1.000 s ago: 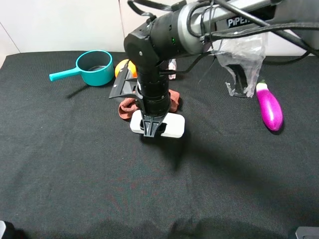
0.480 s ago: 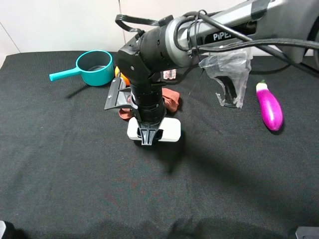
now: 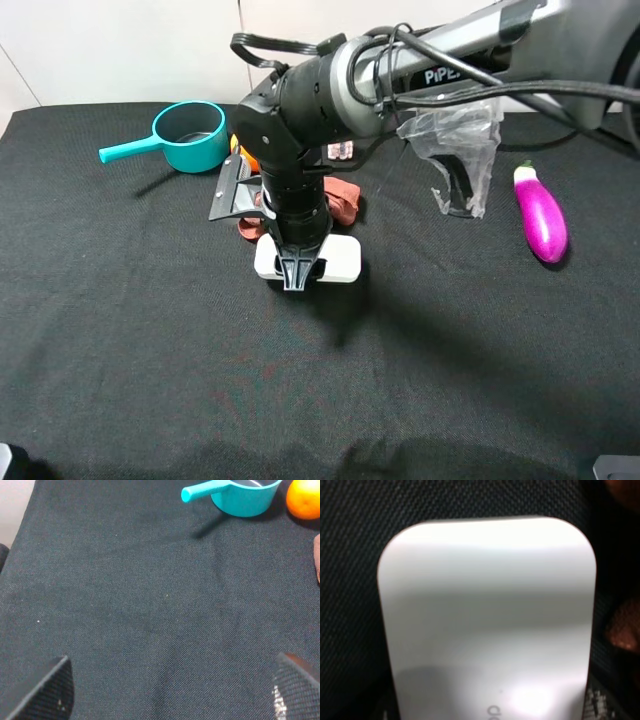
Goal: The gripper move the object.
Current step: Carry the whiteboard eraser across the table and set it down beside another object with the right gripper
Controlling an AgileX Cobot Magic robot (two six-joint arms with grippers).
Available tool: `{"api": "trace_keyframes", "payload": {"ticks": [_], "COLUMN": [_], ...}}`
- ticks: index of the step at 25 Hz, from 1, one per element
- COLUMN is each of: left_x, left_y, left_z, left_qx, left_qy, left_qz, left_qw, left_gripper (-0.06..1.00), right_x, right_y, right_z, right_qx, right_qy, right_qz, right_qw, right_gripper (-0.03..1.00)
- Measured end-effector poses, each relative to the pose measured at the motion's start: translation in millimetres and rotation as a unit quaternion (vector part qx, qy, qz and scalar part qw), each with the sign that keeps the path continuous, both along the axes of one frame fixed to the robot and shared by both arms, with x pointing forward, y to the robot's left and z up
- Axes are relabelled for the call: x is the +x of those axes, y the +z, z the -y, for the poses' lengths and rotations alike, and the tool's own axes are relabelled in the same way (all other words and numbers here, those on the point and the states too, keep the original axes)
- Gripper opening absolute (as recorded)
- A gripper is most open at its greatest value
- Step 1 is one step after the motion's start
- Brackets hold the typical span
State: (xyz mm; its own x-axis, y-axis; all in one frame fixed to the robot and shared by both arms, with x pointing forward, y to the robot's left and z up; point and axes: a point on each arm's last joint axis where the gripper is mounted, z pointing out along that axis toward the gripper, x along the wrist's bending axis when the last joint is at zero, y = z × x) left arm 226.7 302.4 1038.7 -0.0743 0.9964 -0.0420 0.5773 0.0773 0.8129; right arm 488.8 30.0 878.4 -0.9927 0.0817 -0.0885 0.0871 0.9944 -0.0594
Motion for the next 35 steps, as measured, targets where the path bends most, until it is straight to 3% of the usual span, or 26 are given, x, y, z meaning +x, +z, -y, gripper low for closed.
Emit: {"api": "trace_keyframes", "payload": {"ticks": [35], "left_x": [0.0], "left_y": [0.0], "left_z": [0.0], "left_qx": [0.000], "left_qy": [0.000], "left_qz": [0.000], "left_qw": [1.000], "left_gripper": [0.83], "right_x": [1.1], "right_y": [-3.1], "right_z": [-2.6], "right_qx": [0.011], "right_qy": [-0.007], "right_qz": [0.006], "right_qw": [1.000], "right_gripper": [0.46]}}
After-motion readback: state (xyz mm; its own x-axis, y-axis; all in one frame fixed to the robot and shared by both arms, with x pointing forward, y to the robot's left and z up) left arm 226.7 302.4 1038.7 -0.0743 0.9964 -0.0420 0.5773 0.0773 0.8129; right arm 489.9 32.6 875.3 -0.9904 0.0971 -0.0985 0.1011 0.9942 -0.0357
